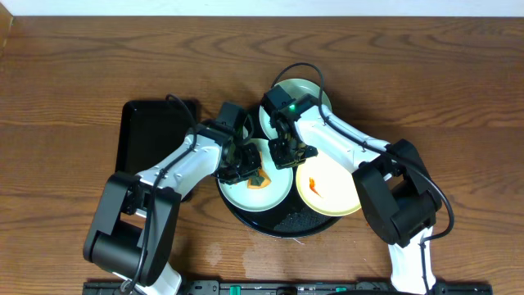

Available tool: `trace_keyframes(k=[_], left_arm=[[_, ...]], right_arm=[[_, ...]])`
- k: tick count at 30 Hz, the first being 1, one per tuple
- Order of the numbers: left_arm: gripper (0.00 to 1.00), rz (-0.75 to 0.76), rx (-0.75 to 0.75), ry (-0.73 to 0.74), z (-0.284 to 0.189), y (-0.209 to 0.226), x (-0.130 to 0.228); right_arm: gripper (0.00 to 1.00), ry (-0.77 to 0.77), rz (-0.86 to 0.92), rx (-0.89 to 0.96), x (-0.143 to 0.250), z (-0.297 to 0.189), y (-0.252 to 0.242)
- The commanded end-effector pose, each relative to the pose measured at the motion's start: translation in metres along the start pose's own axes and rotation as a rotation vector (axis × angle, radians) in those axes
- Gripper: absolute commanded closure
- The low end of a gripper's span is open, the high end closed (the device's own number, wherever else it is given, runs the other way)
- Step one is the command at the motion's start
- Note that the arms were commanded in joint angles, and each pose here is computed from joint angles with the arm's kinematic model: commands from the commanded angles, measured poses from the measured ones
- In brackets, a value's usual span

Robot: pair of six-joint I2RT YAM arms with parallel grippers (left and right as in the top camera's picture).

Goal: Clean dirty plates on tray and stack at the side
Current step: 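Scrub the sponge across the sauce on the plate with the left gripper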

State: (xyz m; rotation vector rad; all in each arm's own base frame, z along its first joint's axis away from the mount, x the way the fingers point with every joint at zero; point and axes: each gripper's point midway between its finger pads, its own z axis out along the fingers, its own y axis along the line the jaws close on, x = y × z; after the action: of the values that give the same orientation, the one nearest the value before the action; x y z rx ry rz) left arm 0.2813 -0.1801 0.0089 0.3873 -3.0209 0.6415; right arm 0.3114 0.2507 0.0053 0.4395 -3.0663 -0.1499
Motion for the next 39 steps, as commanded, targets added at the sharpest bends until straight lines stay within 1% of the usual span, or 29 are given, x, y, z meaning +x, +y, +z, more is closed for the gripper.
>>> trace_keyframes(k=[1, 3, 5, 9, 12, 16, 20, 25, 29, 34, 39], left_arm=[[0.93, -0.038, -0.130, 0.024, 0.013, 0.035, 0.011], [0.92, -0.060, -0.202, 0.027, 0.009, 0.049, 0.014], [0.93, -0.083, -0.311, 0.015, 0.001, 0.067, 0.016], [0.92, -0.075, -0.500, -0.041, -0.020, 0.095, 0.009], [0.93, -0.063, -0.560, -0.090, -0.035, 0.099, 0.001], [0.93, -0.052, -0.525, -0.152, -0.050, 0.085, -0.011], [0.93, -0.042, -0.447, -0.212, -0.066, 0.065, -0.019], [0.93, -0.026, -0.266, -0.185, -0.059, 0.032, -0.018], [0.93, -0.016, -0.166, -0.162, -0.048, 0.016, -0.017], [0.93, 0.008, -0.123, -0.166, -0.037, 0.010, -0.016], [0.92, 0.001, -0.120, -0.167, -0.025, 0.017, -0.012]], right_arm=[[0.99, 0.001, 0.018, -0.005, 0.000, 0.005, 0.003], [0.99, 0.002, 0.018, -0.005, 0.000, 0.005, 0.003], [0.99, 0.001, 0.018, -0.005, 0.000, 0.005, 0.003], [0.99, 0.001, 0.019, -0.005, 0.000, 0.005, 0.003], [0.99, 0.001, 0.019, -0.005, 0.000, 0.005, 0.003], [0.99, 0.002, 0.019, -0.005, 0.000, 0.005, 0.003], [0.99, 0.004, 0.020, -0.004, 0.000, 0.005, 0.002], [0.99, 0.001, 0.020, -0.005, 0.000, 0.005, 0.003], [0.99, 0.000, 0.035, -0.007, -0.001, 0.005, 0.003], [0.99, -0.004, 0.038, -0.008, -0.002, 0.005, 0.003], [0.99, -0.004, 0.041, -0.012, -0.002, 0.005, 0.004]])
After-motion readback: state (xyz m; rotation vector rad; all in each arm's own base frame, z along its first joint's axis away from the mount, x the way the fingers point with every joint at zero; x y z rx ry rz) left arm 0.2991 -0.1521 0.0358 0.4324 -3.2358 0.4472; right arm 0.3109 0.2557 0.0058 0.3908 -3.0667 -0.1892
